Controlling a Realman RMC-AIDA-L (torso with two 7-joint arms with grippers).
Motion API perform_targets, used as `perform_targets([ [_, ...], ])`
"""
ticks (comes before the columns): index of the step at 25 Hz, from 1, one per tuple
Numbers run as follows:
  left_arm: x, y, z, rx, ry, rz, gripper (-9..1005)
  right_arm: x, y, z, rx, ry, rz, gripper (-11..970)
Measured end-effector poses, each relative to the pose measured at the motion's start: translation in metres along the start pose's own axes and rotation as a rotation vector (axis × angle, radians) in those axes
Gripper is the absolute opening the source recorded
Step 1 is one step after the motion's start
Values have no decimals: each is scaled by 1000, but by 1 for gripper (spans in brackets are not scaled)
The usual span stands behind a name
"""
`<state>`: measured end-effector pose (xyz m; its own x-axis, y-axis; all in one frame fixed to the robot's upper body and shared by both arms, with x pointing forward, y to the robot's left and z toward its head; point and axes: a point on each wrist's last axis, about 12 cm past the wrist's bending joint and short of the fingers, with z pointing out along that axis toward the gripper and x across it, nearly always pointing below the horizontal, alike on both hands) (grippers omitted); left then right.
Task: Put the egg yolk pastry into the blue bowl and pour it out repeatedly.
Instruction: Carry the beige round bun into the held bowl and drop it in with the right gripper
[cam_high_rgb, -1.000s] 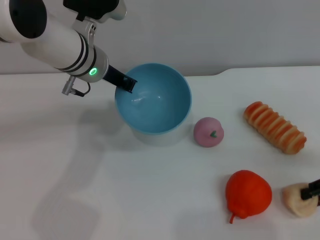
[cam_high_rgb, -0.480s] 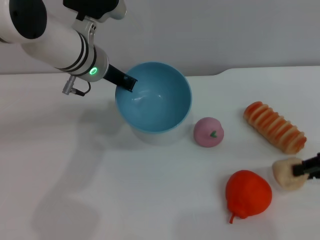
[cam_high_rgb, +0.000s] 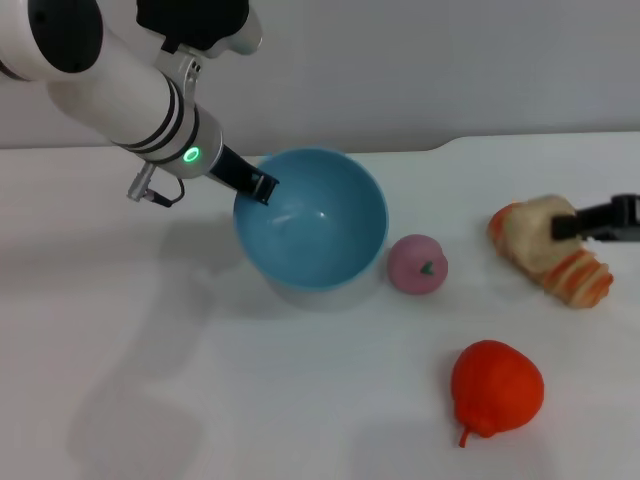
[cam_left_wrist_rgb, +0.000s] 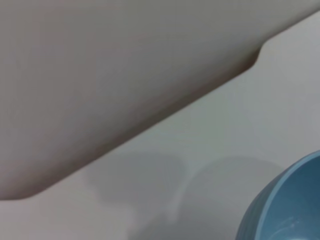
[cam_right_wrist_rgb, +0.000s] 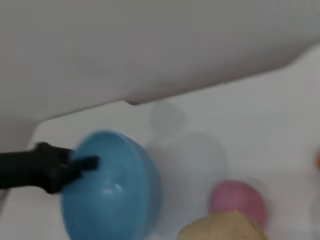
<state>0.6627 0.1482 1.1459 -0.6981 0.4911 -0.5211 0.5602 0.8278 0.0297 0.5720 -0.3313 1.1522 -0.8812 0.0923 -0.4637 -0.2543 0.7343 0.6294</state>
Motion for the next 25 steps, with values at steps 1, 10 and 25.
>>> perform_targets([
  [1, 0, -1, 0, 6, 4, -2, -1, -4, 4, 3, -13, -3, -18, 152],
  [10, 1, -17, 4, 64, 15, 18, 0, -28, 46, 29, -168, -31, -153, 93],
  [25, 0, -20, 5, 76, -2, 15, 0, -32, 61, 82, -230, -5, -150, 60],
])
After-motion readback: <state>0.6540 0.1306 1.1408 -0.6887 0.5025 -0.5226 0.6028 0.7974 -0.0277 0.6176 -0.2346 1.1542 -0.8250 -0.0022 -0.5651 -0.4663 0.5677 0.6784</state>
